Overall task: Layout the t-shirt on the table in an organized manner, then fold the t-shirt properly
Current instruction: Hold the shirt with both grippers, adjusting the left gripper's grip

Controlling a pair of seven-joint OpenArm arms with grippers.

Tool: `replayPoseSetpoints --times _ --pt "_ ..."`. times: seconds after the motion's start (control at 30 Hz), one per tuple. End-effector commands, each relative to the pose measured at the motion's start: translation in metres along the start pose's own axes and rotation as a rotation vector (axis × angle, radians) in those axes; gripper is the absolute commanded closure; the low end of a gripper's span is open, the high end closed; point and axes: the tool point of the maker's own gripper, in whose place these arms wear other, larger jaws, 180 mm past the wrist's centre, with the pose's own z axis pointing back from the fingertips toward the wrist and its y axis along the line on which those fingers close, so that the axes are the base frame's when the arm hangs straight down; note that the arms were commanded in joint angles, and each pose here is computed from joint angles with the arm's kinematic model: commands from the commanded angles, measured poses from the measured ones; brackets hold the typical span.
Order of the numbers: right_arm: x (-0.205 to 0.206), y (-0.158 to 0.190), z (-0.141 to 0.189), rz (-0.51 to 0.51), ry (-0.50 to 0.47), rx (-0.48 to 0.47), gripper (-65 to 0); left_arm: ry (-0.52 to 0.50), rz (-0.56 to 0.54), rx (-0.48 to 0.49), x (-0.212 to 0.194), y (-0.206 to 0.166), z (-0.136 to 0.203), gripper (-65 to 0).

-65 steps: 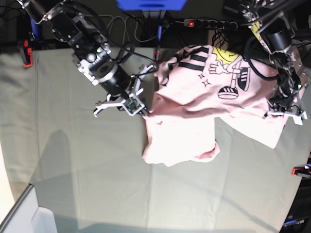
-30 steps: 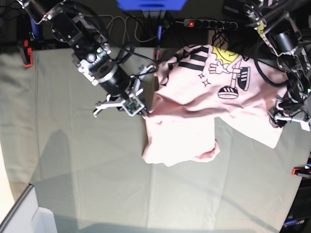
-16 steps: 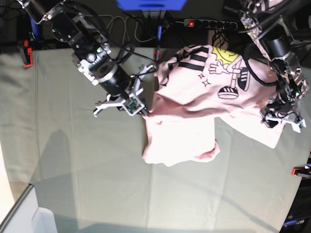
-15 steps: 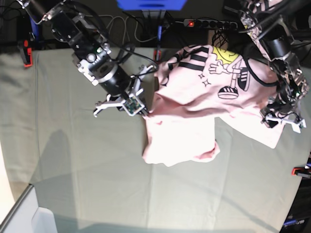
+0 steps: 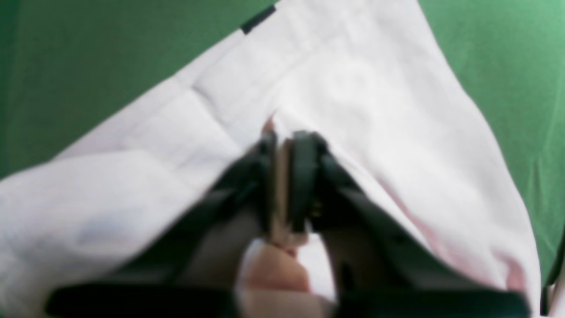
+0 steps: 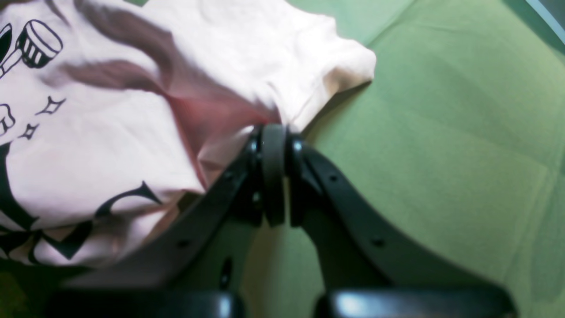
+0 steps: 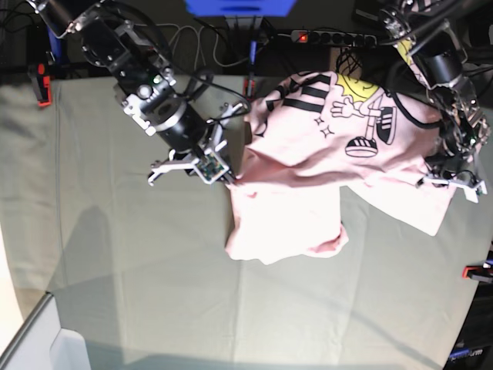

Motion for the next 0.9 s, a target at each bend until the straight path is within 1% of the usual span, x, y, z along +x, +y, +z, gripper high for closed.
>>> replayPoseSetpoints --times 0.0,0.07,0.2,0.33,0.43,0.57,0.63,0.77,0.87 --pt "0.013 -0.006 0.0 0.008 -0.048 -0.012 0.0 -0.021 -0.004 -0.007 0.011 -0.003 0.0 0.0" --pt "0.013 -0.006 0.0 0.008 -0.048 -0.012 0.0 -0.018 -0.005 -0.009 0.011 -0.004 0.0 -0.2" --pt "0.013 -0.006 0.0 0.008 -0.048 -0.012 0.0 -0.045 -0.021 -0.003 0.019 -0.001 0.007 -0.3" --pt "0.014 -0.006 0.0 0.009 -0.049 -0.012 0.0 -0.133 -0.055 -0.013 0.038 -0.011 0.026 -0.3" --pt "0.015 -0.006 0.001 0.009 -0.052 -0.012 0.0 -0.211 -0.099 -0.01 0.053 -0.015 0.049 -0.3" --pt "0.015 -0.006 0.001 0.009 -0.052 -0.012 0.0 -0.268 -0.129 -0.011 0.062 -0.021 0.069 -0.3" --pt "0.015 -0.006 0.001 0.009 -0.054 -0.012 0.0 -0.266 -0.135 -0.007 0.06 -0.019 0.071 -0.3" --pt "0.015 -0.005 0.0 0.008 -0.053 -0.012 0.0 -0.216 -0.119 -0.002 0.044 -0.013 0.062 -0.2" --pt "0.017 -0.005 0.001 0.008 -0.057 -0.012 0.0 -0.229 -0.101 0.02 0.045 -0.002 0.068 -0.2"
